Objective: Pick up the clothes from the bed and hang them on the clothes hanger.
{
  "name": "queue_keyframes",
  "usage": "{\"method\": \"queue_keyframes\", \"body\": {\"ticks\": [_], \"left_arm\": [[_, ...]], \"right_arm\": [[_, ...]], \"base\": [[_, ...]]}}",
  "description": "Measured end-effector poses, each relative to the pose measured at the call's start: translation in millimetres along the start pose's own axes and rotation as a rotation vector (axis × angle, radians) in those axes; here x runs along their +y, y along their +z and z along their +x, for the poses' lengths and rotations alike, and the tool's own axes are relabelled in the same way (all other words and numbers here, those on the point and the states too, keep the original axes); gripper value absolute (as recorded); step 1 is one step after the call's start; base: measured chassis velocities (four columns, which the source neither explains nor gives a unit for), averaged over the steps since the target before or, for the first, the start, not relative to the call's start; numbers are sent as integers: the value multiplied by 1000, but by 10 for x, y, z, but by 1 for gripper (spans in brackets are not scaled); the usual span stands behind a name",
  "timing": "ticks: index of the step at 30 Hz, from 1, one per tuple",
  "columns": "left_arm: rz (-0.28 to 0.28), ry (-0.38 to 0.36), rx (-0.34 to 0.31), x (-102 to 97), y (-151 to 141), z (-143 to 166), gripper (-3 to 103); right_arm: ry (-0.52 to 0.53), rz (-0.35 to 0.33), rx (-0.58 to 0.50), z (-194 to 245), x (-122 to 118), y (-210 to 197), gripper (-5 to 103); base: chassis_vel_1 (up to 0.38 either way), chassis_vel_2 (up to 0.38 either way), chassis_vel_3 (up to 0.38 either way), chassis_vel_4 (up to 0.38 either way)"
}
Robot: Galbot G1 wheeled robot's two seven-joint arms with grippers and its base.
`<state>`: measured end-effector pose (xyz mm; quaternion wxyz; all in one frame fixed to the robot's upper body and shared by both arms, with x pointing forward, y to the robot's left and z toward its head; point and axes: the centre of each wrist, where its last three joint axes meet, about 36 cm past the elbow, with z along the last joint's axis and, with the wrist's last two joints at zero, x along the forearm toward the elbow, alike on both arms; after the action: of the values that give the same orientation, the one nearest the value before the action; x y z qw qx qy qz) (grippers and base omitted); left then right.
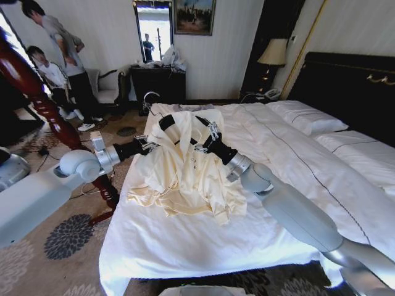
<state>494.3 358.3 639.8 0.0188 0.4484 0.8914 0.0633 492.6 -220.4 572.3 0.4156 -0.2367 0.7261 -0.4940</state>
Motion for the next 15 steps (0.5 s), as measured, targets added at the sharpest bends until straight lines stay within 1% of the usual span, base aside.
{"method": "queue_keyframes", "body": {"ticks": [1,3,6,7,8,9,10,11,12,15], "left_arm": [[-1,-5,3,-4,-2,35,19],[-1,-10,8,-7,2,70,19],[-1,-33,31,-22,21,221,19],[-1,-33,31,-22,21,221,19],[0,-42,37,-29,21,276,19],[0,-57,45,-53,11,349,19],[0,-57,45,-53,11,349,19],[-1,-60,46,-62,5,366,19],[-5,-64,49,-83,-20,395,19],[-4,-93,33,-117,-121,418,19]], "right_arm": [[0,0,7,33,-11,7,99],[1,-4,15,62,-18,15,100],[25,-64,71,193,-57,11,100],[25,-64,71,193,-57,11,100],[38,-86,87,229,-82,0,100],[66,-122,113,288,-139,-18,100],[66,-122,113,288,-139,-18,100],[80,-140,125,315,-163,-28,100],[112,-180,153,378,-218,-36,100],[179,-262,226,551,-319,-51,100]], "base": [[0,0,0,0],[0,0,0,0],[0,0,0,0],[0,0,0,0],[0,0,0,0],[0,0,0,0],[0,0,0,0],[0,0,0,0],[0,0,0,0],[0,0,0,0]]}}
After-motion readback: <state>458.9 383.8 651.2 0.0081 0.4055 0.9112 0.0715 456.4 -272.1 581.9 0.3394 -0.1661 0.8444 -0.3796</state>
